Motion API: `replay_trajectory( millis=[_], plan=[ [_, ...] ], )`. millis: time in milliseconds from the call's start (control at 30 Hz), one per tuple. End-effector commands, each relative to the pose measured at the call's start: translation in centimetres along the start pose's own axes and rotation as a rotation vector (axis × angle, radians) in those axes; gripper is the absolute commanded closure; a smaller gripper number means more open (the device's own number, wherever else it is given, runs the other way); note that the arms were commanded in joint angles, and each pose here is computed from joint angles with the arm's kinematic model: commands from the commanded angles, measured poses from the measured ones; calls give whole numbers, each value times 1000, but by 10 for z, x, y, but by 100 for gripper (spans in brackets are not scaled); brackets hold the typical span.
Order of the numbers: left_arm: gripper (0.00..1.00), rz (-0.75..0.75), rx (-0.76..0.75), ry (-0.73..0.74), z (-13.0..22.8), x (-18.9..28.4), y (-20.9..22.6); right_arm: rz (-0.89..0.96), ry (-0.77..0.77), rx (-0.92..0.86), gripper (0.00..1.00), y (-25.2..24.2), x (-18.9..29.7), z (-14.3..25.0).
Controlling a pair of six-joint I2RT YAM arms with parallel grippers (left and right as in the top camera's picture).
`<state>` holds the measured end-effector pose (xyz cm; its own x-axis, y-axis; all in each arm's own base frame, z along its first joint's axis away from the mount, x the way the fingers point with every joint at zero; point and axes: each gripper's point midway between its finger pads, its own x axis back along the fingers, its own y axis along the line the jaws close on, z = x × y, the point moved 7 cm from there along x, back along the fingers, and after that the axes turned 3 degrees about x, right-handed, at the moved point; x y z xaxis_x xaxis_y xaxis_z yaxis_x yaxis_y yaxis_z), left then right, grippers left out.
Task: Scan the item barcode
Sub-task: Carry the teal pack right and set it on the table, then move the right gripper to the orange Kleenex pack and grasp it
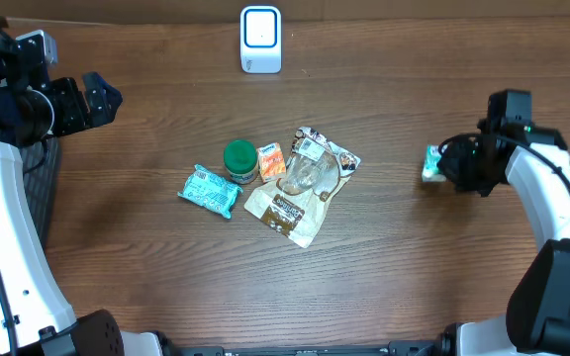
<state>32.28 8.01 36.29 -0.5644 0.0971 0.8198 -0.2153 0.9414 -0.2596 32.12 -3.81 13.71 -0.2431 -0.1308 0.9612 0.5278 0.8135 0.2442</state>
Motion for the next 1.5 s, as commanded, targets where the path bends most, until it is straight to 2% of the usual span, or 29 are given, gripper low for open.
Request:
replay_trajectory(
  millis=[0,33,67,100,233,367,500,667,767,1100,1467],
  plan=[
    [0,2,-17,-6,-1,1,-1,35,-5,-32,92,-11,-8,7],
    [0,2,-17,-6,-1,1,-1,46,-3,-33,86,-13,-9,8],
    [0,2,-17,-6,-1,1,-1,58,-1,-34,74,-14,-9,9],
    [0,2,-17,-6,-1,1,-1,68,1,-35,68,-15,-9,10],
    [0,2,-17,-6,-1,1,-1,85,29,-39,55,-17,-6,14],
    [0,2,-17,-6,-1,1,-1,64,48,-22,50,-5,17,7],
    [0,2,-17,-6,-1,1,-1,-88,52,157,46,35,58,-2],
    [0,2,-17,-6,-1,1,-1,-422,23,345,47,112,88,4],
    [0,2,-17,-6,-1,1,-1,-514,-11,433,48,154,86,16],
    [0,2,-17,-6,-1,1,-1,-505,21,583,48,256,13,90],
    [0,2,-17,-6,-1,1,-1,-423,132,576,59,269,-72,117]
  ],
)
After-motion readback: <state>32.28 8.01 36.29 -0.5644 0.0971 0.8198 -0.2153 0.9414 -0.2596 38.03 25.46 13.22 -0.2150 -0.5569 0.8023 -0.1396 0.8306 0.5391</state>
